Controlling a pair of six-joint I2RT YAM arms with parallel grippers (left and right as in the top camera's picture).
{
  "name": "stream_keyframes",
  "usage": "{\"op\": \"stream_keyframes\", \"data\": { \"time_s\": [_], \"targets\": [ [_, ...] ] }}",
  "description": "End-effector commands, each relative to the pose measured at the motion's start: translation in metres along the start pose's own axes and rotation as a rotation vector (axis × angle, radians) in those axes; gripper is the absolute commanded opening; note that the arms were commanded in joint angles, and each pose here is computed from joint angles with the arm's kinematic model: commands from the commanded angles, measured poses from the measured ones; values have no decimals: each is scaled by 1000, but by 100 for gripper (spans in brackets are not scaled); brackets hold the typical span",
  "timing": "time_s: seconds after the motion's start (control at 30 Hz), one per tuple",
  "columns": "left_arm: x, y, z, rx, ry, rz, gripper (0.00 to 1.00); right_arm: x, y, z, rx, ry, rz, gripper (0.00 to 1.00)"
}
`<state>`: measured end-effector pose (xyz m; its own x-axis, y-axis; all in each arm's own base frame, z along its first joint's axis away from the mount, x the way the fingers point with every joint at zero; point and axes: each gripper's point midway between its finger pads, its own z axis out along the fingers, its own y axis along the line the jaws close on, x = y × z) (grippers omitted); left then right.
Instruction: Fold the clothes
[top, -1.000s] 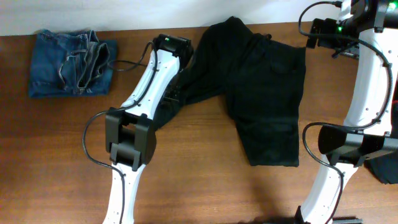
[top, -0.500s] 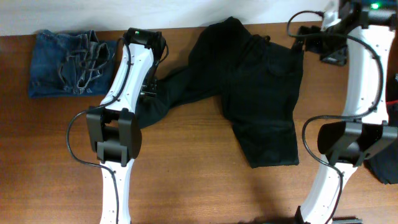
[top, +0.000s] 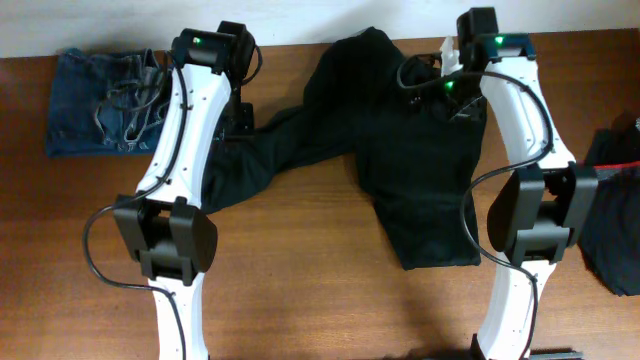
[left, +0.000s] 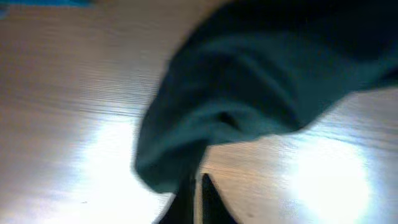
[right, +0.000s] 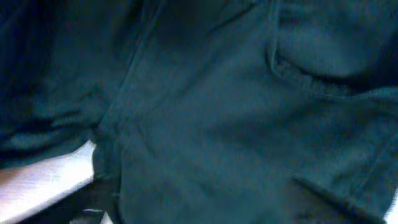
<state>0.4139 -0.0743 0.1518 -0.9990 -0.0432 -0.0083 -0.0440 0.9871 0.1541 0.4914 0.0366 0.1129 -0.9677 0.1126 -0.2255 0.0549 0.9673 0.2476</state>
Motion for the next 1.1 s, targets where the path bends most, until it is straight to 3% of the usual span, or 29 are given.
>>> {"op": "stream_keyframes", "data": {
  "time_s": [0.0, 0.03, 0.23, 0.67, 1.07],
  "targets": [
    [9, -29, 10, 142, 66, 18, 1, 1, -2, 14, -7, -9, 0, 41],
    [9, -33, 19, 140, 74, 26, 1, 1, -5, 25, -7, -14, -1, 21],
    [20, -50, 44, 202, 137, 62, 1, 5, -32, 54, 98, -17, 30, 4],
    [20, -60, 85, 228, 146, 69, 4, 17, -111, 103, 171, 50, 192, 4],
    [-35, -11, 123, 152, -46, -43, 6, 25, -160, 93, 216, 55, 286, 4]
  ]
}}
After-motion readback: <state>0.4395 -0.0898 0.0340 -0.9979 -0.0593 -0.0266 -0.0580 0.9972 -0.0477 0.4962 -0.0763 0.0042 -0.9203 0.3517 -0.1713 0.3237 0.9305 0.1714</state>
